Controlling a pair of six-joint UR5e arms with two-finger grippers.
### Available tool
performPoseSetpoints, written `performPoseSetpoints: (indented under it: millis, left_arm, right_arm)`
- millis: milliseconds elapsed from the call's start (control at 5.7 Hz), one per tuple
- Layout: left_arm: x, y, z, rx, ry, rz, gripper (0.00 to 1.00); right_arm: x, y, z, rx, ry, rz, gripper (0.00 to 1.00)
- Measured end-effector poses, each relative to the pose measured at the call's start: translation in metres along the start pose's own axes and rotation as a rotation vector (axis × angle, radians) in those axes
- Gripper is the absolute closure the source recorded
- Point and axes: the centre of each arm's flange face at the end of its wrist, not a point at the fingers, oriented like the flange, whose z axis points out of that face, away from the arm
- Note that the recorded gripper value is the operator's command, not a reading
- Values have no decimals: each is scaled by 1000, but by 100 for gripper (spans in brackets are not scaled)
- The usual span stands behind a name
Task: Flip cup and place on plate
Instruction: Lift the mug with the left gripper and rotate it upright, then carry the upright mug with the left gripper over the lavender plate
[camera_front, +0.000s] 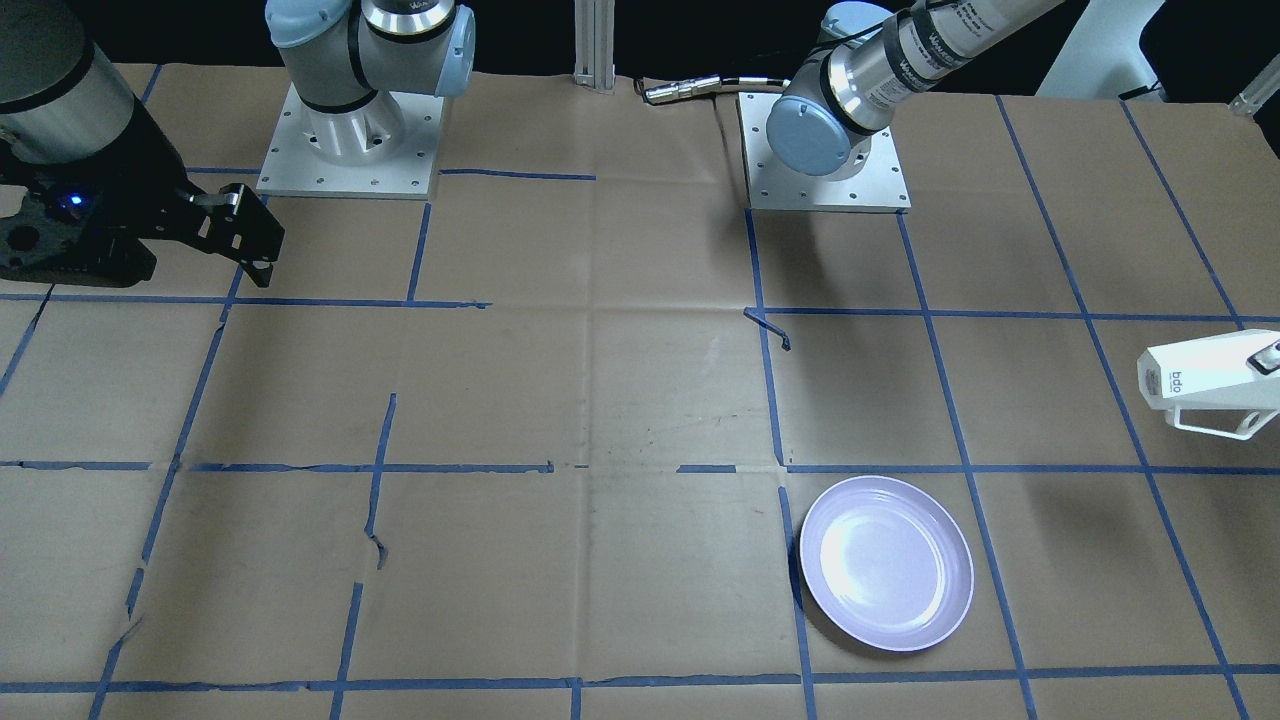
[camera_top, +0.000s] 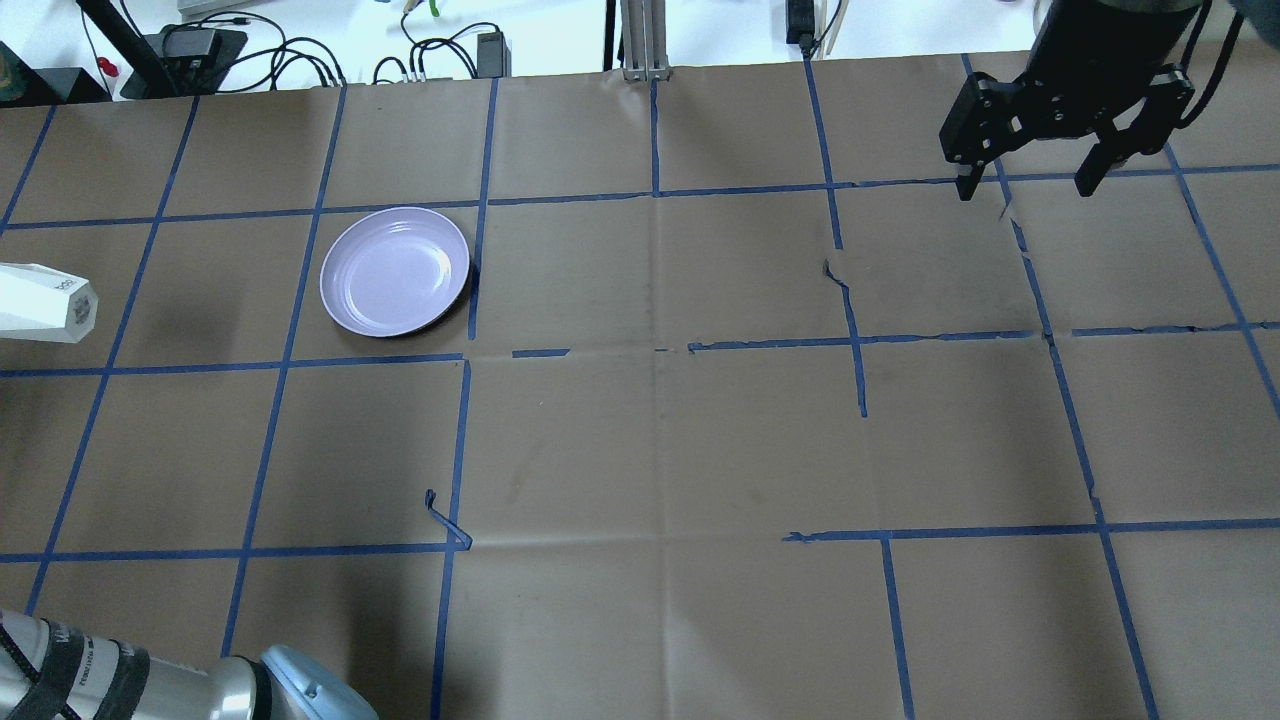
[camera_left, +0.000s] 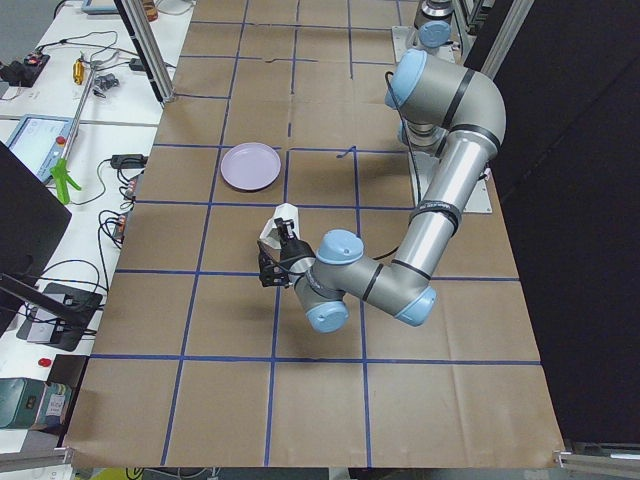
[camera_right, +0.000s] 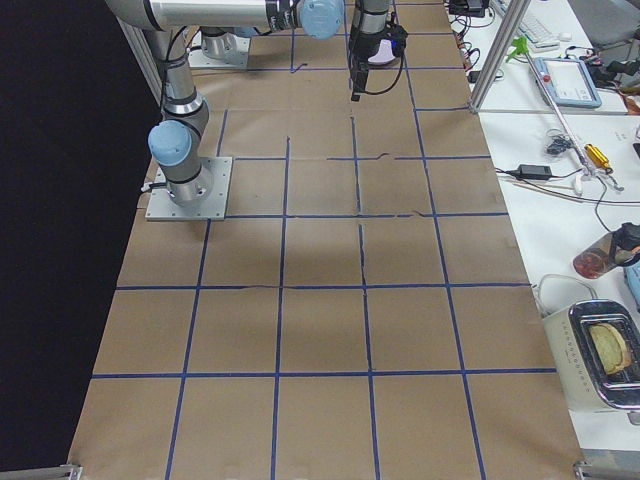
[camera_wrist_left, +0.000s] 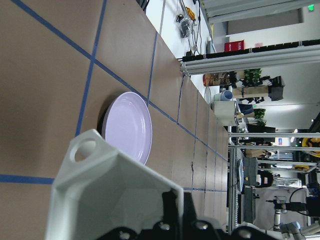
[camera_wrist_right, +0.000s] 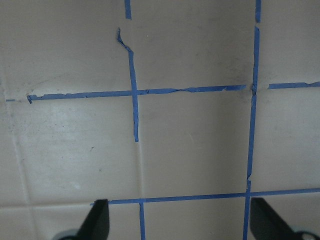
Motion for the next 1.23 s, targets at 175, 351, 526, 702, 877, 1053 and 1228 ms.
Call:
performPoseSetpoints:
  millis: [175, 351, 526, 702, 877, 1053, 1228]
  left_arm:
    - [67, -8, 24, -22, -115, 14, 100]
    - [122, -17, 57, -55, -285, 26, 100]
    - [173, -25, 109, -83, -493, 51, 100]
    - [220, -27, 175, -96, -678, 102, 100]
    - [262, -19, 253, -93, -854, 168, 100]
    - [291, 2, 329, -68, -1011, 243, 100]
    - [300, 29, 393, -19, -1136, 338, 100]
  right_arm:
    - [0, 0, 0, 0, 0, 0, 0]
    - [0, 0, 0, 0, 0, 0, 0]
    - [0, 0, 0, 0, 0, 0, 0]
    - [0, 0, 0, 0, -1, 0, 0]
    - [0, 0, 0, 0, 0, 0, 0]
    - [0, 0, 0, 0, 0, 0, 0]
    - [0, 0, 0, 0, 0, 0, 0]
